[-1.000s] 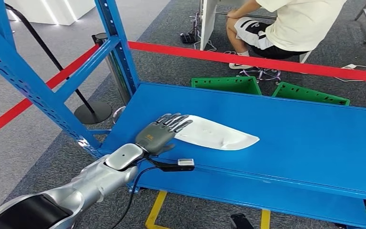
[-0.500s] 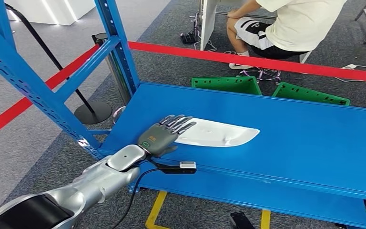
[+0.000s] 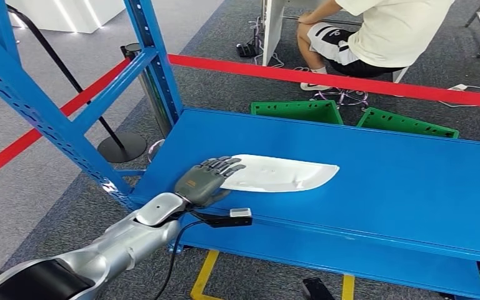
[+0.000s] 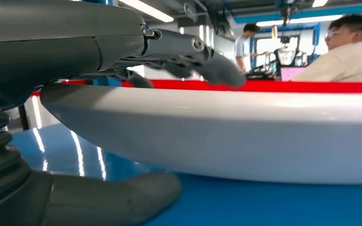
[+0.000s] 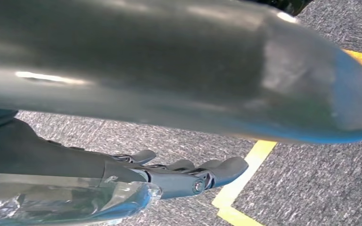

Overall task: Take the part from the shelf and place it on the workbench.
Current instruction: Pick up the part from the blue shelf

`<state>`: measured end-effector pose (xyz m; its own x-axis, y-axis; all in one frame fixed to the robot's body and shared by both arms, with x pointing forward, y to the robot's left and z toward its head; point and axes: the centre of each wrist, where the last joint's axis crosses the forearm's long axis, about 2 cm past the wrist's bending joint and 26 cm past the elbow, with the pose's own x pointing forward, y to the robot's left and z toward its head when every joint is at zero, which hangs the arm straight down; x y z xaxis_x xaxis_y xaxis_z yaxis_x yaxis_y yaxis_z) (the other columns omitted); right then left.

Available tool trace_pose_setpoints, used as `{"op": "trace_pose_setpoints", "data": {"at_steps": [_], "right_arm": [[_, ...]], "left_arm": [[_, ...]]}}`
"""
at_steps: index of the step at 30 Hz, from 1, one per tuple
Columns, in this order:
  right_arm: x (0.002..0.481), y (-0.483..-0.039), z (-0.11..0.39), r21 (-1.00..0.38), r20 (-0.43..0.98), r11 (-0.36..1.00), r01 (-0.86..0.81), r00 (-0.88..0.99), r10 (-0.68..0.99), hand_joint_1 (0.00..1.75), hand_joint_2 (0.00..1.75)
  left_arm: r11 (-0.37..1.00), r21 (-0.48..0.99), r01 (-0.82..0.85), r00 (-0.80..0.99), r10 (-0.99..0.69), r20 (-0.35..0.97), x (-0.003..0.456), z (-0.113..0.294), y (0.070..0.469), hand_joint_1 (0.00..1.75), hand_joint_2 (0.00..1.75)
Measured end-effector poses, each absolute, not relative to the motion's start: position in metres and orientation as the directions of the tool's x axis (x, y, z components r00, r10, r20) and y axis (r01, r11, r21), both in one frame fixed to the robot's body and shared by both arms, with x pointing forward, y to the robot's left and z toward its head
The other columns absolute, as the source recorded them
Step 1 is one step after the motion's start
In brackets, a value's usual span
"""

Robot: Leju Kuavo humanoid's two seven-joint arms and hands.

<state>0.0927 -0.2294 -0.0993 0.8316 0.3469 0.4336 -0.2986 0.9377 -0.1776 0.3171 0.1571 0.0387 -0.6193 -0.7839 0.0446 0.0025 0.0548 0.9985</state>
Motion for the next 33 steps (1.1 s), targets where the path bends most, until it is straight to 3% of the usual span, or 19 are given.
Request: {"op": "trace_pose_setpoints", "data": {"at_steps": [16, 33], "right_arm": [[0.0928, -0.2294, -0.0993, -0.177, 0.435, 0.939, -0.295, 0.833, 0.343, 0.0, 0.0], [0.0928, -0.2294, -0.0993, -0.177, 0.435, 0.939, -0.295, 0.832, 0.344, 0.0, 0.0]], "left_arm": [[0.082, 0.995, 0.056, -0.588, -0.803, 0.099, 0.3149, 0.0347, 0.1611, 1.69, 1.75], [0.08, 0.995, 0.061, -0.58, -0.808, 0.1, 0.3146, 0.0341, 0.1616, 1.75, 1.75]]}}
